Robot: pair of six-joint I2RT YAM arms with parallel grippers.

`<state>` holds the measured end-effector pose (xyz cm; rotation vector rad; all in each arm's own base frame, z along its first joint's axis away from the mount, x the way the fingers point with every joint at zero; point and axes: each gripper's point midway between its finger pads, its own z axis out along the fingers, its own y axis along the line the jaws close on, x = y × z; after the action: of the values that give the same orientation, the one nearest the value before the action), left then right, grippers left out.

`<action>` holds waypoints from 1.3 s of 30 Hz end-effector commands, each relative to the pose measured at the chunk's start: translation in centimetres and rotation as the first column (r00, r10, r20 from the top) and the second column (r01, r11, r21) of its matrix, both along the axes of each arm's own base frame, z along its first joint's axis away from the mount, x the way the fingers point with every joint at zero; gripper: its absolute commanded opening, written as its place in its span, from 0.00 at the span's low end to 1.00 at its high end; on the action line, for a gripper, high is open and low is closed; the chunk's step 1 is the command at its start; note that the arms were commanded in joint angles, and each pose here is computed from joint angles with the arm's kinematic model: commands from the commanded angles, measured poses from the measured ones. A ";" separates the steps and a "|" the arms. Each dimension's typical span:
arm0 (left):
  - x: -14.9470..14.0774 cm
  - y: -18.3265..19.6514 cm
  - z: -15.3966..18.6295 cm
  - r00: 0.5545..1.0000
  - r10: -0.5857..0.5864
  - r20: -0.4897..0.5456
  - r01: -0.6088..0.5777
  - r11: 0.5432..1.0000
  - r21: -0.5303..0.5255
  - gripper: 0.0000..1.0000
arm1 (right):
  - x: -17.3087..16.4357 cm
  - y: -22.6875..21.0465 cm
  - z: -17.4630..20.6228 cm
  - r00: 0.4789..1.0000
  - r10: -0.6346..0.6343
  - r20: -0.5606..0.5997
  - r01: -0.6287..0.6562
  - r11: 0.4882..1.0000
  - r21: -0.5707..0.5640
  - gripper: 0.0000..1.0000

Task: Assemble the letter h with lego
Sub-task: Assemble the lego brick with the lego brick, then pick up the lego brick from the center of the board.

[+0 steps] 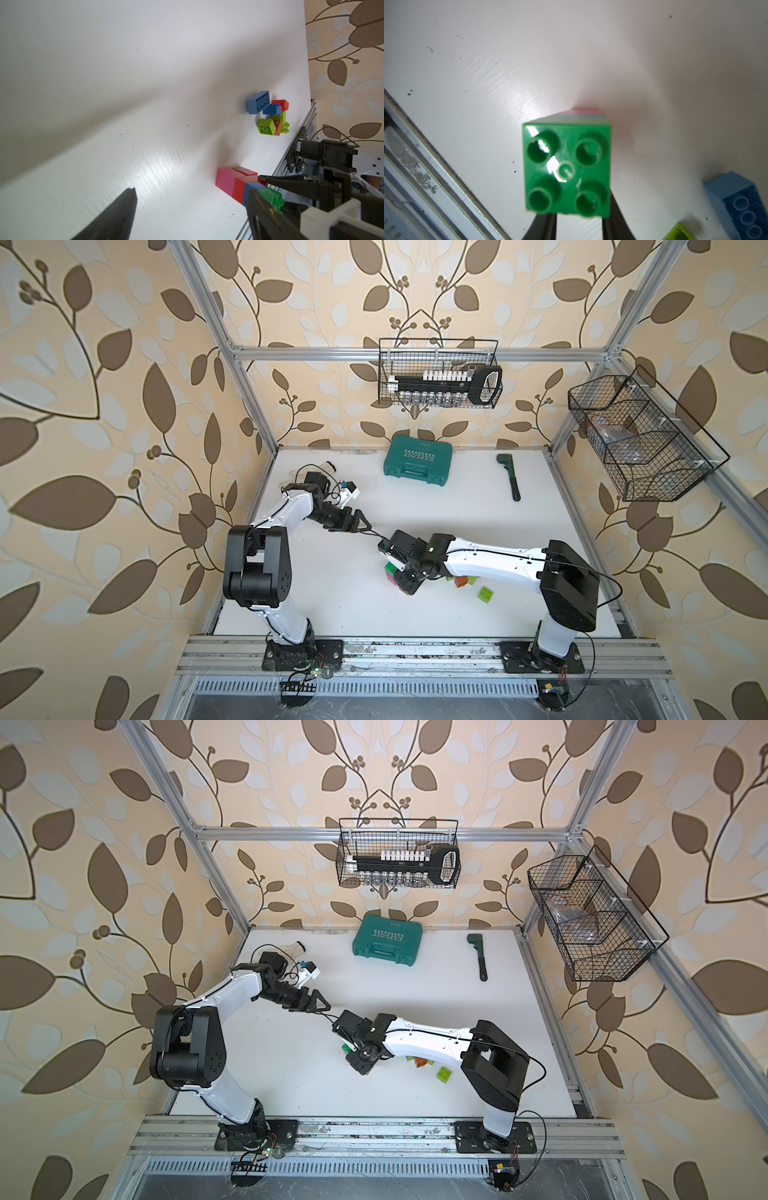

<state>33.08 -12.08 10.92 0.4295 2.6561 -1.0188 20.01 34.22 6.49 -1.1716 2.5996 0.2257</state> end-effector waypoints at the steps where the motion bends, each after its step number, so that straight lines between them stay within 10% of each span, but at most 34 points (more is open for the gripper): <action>1: -0.1 0.3 0.6 1.000 0.004 0.022 -0.004 1.000 0.014 0.85 | -3.0 -3.3 -5.0 0.989 0.037 -0.145 -0.060 0.985 -0.161 0.04; 16: 0.0 0.5 0.4 1.000 0.019 0.019 -0.019 0.999 0.032 0.85 | -3.0 -5.5 -7.3 0.979 0.041 -0.199 -0.089 0.967 -0.237 0.01; 24: 0.4 1.1 0.6 0.999 0.030 0.021 -0.030 0.999 0.033 0.85 | -0.2 0.3 0.5 0.973 0.041 -0.225 0.002 0.983 0.185 0.03; 32: 1.1 3.5 1.8 0.995 0.093 0.047 -0.095 0.995 0.025 0.87 | -0.3 5.5 2.9 0.826 0.180 -0.534 0.110 0.878 0.466 0.06; 39: 1.1 4.7 2.3 0.989 0.133 0.058 -0.133 0.991 0.002 0.87 | -1.4 7.4 0.9 0.664 0.289 -0.689 0.129 0.864 0.487 0.12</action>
<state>34.32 -7.34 11.12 0.2464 2.6524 -0.9441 19.77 40.69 5.91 -1.1025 2.8186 1.3908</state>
